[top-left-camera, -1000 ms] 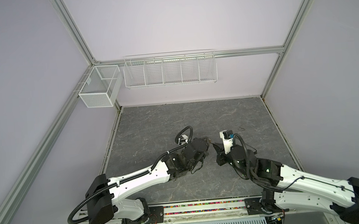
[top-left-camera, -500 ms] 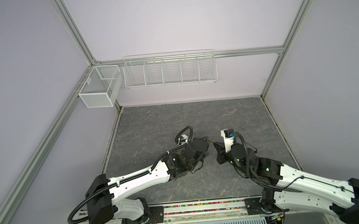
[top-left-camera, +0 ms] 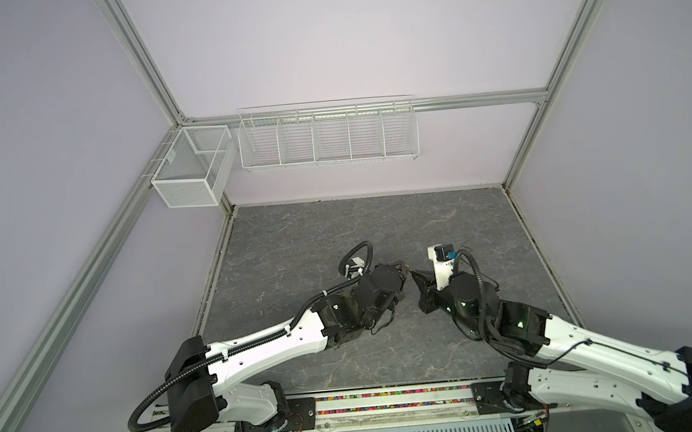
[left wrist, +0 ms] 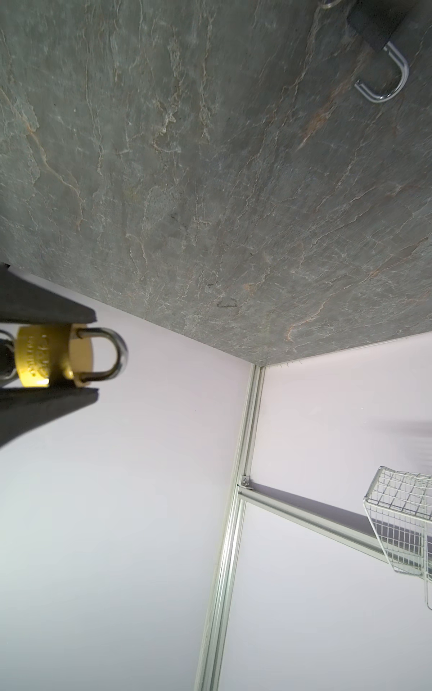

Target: Unlock with the key

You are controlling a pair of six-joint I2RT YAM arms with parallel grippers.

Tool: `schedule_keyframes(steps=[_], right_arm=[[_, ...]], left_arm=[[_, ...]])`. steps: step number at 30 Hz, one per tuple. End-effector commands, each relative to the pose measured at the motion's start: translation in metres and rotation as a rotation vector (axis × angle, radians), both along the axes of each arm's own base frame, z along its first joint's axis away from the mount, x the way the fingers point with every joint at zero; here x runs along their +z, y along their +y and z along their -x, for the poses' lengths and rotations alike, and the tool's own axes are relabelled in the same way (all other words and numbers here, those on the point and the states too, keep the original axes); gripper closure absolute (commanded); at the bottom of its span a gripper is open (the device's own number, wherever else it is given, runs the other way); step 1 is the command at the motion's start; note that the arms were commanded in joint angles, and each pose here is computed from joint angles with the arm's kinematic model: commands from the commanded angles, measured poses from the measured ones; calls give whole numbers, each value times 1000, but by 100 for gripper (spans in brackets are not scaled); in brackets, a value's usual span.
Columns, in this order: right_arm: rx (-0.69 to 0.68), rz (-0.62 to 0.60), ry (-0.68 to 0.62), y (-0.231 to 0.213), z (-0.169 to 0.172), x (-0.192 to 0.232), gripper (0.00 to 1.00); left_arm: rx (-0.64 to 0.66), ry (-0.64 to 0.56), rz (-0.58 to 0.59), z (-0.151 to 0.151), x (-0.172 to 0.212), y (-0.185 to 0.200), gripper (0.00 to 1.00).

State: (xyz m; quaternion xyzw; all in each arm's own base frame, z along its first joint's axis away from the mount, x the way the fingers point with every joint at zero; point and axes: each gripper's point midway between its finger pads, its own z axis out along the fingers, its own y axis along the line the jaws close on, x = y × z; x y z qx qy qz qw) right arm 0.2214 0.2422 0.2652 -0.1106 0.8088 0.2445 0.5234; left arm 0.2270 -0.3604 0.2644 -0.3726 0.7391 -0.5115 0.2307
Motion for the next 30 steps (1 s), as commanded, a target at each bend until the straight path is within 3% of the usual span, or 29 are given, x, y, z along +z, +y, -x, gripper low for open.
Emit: schedule_keyframes(steps=[1, 8, 25, 30], right_arm=[[-10, 8, -23, 2, -2, 7, 94], [-66, 61, -32, 0, -12, 1, 93], [164, -147, 9, 33, 7, 50, 93], [194, -266, 45, 31, 12, 68, 94]], left_arm=[[-15, -13, 32, 1, 15, -9, 97], [-39, -30, 21, 5, 24, -17, 97], [-185, -79, 20, 22, 38, -43, 98], [-217, -77, 2, 26, 33, -44, 98]])
